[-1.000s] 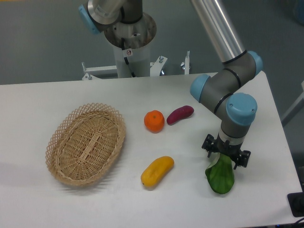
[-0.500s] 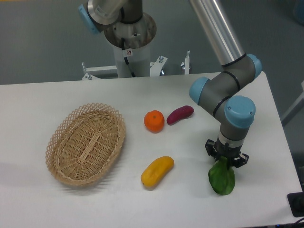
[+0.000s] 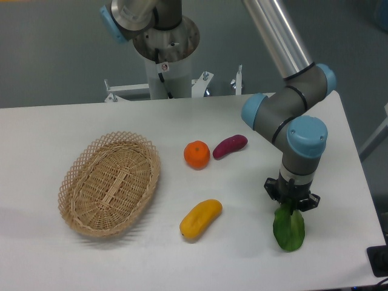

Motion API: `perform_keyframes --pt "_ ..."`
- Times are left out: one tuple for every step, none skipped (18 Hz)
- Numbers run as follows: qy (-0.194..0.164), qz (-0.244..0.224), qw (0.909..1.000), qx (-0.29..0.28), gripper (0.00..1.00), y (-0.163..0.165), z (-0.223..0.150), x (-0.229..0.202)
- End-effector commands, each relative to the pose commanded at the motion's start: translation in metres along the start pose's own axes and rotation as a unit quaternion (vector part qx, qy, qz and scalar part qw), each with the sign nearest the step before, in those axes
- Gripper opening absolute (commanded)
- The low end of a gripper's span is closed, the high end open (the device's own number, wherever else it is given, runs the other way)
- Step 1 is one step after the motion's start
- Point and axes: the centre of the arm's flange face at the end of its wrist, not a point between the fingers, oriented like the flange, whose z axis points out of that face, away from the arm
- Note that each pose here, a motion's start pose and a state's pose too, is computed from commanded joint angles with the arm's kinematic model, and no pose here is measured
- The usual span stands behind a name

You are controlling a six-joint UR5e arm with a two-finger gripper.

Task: Pick up the green vegetable from the table
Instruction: 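Lift the held bok choy up off the table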

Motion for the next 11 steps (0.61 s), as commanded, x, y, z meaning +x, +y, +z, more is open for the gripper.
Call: perform_keyframes --pt "-0.006 0.0 1.0 0.003 0.06 -0.001 -0.01 -0.001" --pt "-0.003 0.002 1.0 0.004 0.06 -0.004 -0.017 0.002" --pt "0.006 -0.002 0.9999 0.009 0.07 -0.007 -0.023 0.005" --pt "0.008 -0.007 0.9998 0.016 0.07 -0.011 -0.032 0.003" --pt "0.006 -0.01 0.9997 0.024 0.07 -0.014 -0.044 0.001" --pt "0.011 -0.012 0.9994 0.032 0.07 -0.015 -0.053 -0.002" --pt "0.017 -0.012 0.9991 0.036 0.07 -0.018 -0.059 -0.003" --pt "0.023 -0.014 0.9991 0.033 0.07 -0.018 -0.066 -0.005" --pt "0.03 -0.014 0.9991 0.028 0.07 -0.018 -0.07 -0.005" --pt "0.038 -0.014 0.9989 0.022 0.07 -0.018 -0.075 -0.004" --pt "0.048 -0.014 0.9986 0.016 0.07 -0.017 -0.08 -0.004"
